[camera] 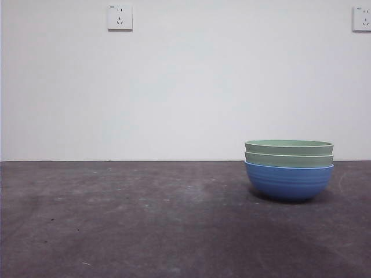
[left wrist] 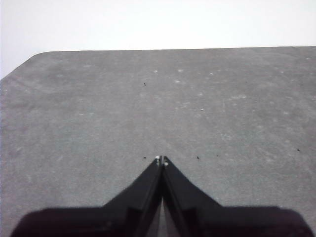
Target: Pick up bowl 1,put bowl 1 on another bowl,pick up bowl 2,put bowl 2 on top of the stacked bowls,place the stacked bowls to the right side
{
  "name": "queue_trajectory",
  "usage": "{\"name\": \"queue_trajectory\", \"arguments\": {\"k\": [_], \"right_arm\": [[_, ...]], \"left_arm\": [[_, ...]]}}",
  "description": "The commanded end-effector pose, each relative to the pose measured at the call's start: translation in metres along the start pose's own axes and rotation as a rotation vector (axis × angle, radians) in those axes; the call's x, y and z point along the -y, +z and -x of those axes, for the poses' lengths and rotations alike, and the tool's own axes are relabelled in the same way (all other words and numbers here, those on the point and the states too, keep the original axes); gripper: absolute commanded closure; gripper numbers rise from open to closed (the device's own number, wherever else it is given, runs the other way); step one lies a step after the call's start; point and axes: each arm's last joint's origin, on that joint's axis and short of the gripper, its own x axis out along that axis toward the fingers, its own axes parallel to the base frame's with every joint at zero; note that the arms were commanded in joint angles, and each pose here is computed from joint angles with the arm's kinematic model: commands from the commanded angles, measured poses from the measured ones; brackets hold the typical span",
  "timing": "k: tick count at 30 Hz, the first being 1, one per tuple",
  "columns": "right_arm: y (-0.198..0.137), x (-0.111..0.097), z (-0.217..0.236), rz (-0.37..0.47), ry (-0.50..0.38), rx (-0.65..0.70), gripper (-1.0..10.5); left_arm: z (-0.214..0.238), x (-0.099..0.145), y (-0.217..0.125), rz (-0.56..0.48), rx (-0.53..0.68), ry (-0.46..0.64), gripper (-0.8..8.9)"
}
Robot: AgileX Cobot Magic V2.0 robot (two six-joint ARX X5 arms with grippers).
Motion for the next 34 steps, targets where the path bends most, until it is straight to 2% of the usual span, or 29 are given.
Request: {"name": "queue_trajectory", "arguments": {"k": [1, 6, 11, 18, 24, 27, 34], "right_arm": [[-0.027, 0.001, -0.005, -0.001, -0.004, 0.038, 9.4], [-0.062, 0.002, -0.008, 0.003, -0.004, 0.058, 9.4], [-0.084, 0.003, -0.011, -0.003, -0.004, 0.036, 9.4], [-0.107, 0.004, -0.015, -0.071, -0.004, -0.003, 9.4], [-0.107, 0.004, -0.015, -0.076, -0.004, -0.008, 9.4], [-0.107, 0.004, -0.015, -0.115, -0.003, -0.005, 9.4], [-0.107, 0.004, -0.015, -0.115, -0.003, -0.004, 9.4]], "left_arm": [[-0.001, 0.000, -0.004, 0.008, -0.011, 0.005, 8.17], [-0.001, 0.000, -0.004, 0.008, -0.010, 0.005, 8.17], [-0.001, 0.000, -0.004, 0.008, -0.010, 0.005, 8.17], [-0.001, 0.000, -0.004, 0.008, -0.011, 0.005, 8.17], [-0.001, 0.000, -0.004, 0.008, -0.010, 0.005, 8.17], [-0.001, 0.000, -0.004, 0.008, -0.010, 0.005, 8.17], [-0.001, 0.000, -0.004, 0.008, -0.010, 0.005, 8.17]]}}
